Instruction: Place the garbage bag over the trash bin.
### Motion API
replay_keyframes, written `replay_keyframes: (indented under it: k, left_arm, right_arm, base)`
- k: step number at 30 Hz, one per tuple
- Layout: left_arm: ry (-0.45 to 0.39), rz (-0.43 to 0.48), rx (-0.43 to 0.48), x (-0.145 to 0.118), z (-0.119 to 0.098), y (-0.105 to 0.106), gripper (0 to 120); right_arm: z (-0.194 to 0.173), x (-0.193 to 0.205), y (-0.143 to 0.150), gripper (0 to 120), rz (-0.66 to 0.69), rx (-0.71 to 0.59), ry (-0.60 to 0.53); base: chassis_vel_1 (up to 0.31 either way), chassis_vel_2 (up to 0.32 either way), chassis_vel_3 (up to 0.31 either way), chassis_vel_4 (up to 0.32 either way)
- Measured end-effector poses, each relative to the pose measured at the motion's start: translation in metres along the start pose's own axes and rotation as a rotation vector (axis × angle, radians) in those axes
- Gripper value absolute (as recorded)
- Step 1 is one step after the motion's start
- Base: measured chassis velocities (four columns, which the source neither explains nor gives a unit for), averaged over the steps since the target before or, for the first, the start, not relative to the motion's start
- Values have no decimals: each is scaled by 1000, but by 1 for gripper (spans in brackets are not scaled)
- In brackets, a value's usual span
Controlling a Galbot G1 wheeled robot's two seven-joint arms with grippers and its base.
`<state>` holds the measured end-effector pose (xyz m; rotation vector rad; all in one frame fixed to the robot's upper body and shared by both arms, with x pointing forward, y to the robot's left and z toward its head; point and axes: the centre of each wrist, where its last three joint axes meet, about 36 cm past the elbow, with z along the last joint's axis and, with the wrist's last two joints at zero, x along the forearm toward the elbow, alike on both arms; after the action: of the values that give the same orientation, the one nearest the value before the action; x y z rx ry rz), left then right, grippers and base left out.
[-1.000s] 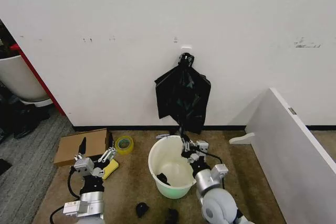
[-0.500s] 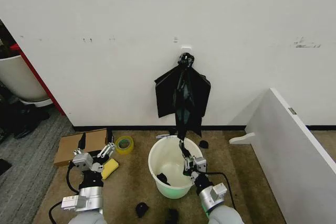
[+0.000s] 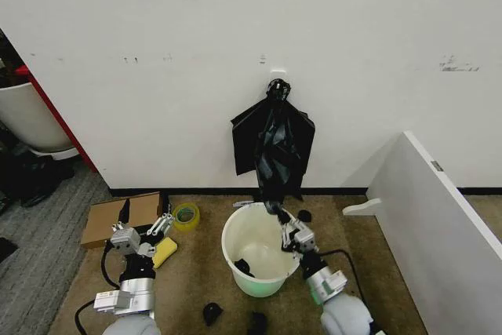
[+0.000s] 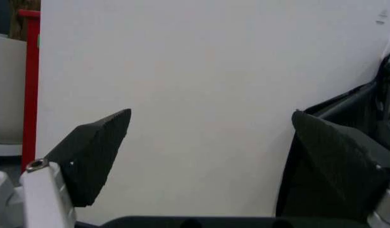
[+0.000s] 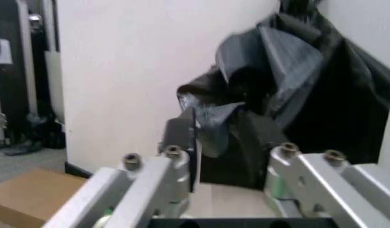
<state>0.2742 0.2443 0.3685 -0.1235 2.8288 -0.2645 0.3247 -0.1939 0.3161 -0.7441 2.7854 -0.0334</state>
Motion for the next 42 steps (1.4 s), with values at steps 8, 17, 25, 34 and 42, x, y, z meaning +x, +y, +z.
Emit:
replay_keyframes:
  k: [8, 17, 25, 34, 42]
  left_arm:
    - [2, -2, 4, 0, 3, -3, 100]
    - [4, -4, -2, -1, 7, -4, 100]
    - [5, -4, -11, 0, 8, -5, 100]
    - [11, -10, -19, 1, 10, -2, 100]
    - [17, -11, -20, 2, 13, -3, 100]
  right_arm:
    - [-11, -4, -12, 52, 165, 115, 57]
    - [-24, -22, -17, 84, 219, 113, 124]
    - [10, -67, -63, 100, 160, 208, 158]
    - [30, -93, -106, 92, 233, 221, 205]
    - [39, -99, -105, 86, 204, 146, 224]
  base:
    - [0, 0, 0, 0]
    - [0, 0, 0, 0]
    - [0, 0, 0, 0]
    - [0, 0, 0, 0]
    - [0, 0, 0, 0]
